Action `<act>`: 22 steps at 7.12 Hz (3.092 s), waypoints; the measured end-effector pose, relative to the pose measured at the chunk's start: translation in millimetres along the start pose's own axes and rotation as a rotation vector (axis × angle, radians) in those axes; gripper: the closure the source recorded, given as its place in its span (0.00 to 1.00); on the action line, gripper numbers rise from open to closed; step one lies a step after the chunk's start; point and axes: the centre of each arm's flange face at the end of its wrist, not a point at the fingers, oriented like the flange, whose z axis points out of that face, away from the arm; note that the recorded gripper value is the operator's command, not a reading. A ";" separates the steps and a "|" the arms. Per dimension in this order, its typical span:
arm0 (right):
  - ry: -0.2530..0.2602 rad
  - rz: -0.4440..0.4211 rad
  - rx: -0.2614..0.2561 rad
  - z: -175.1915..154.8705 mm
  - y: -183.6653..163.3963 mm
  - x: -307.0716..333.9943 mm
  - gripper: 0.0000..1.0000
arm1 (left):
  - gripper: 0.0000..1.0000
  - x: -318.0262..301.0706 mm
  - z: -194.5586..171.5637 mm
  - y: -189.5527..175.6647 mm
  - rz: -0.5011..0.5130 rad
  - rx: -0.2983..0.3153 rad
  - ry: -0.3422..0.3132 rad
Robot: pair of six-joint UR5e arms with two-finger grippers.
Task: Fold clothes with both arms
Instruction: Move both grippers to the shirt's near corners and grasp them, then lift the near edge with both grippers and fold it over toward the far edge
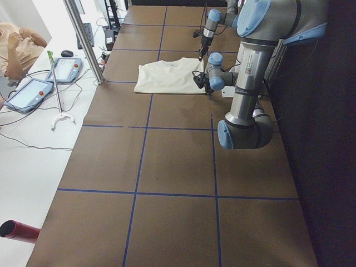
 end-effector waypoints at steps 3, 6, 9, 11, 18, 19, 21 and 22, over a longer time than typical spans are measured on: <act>0.002 0.000 0.003 0.7 -1.3 1.1 1.00 | 0.44 -0.3 8.6 6.0 0.003 0.001 -0.009; 0.003 0.000 0.003 0.7 -1.4 1.5 1.00 | 1.00 2.1 12.1 4.8 0.001 0.006 -0.010; 0.008 -0.001 0.004 2.4 -1.4 3.1 1.00 | 1.00 11.9 1.0 5.9 0.001 0.012 0.024; 0.003 -0.001 0.000 1.0 0.4 1.5 1.00 | 1.00 10.4 -38.3 -5.5 -0.001 0.016 0.080; -0.031 -0.002 -0.007 -65.4 -19.6 -51.4 1.00 | 1.00 68.6 -122.0 -36.1 0.021 0.127 0.167; -0.008 -0.020 0.033 -55.1 -56.9 -72.5 1.00 | 1.00 97.0 -118.9 -77.2 0.073 0.210 0.162; 0.052 -0.051 0.067 -33.2 -134.1 -95.2 1.00 | 1.00 135.3 -104.9 -141.8 0.122 0.302 0.146; 0.072 -0.048 0.082 -20.7 -156.7 -107.2 1.00 | 1.00 149.6 -86.7 -155.9 0.129 0.315 0.142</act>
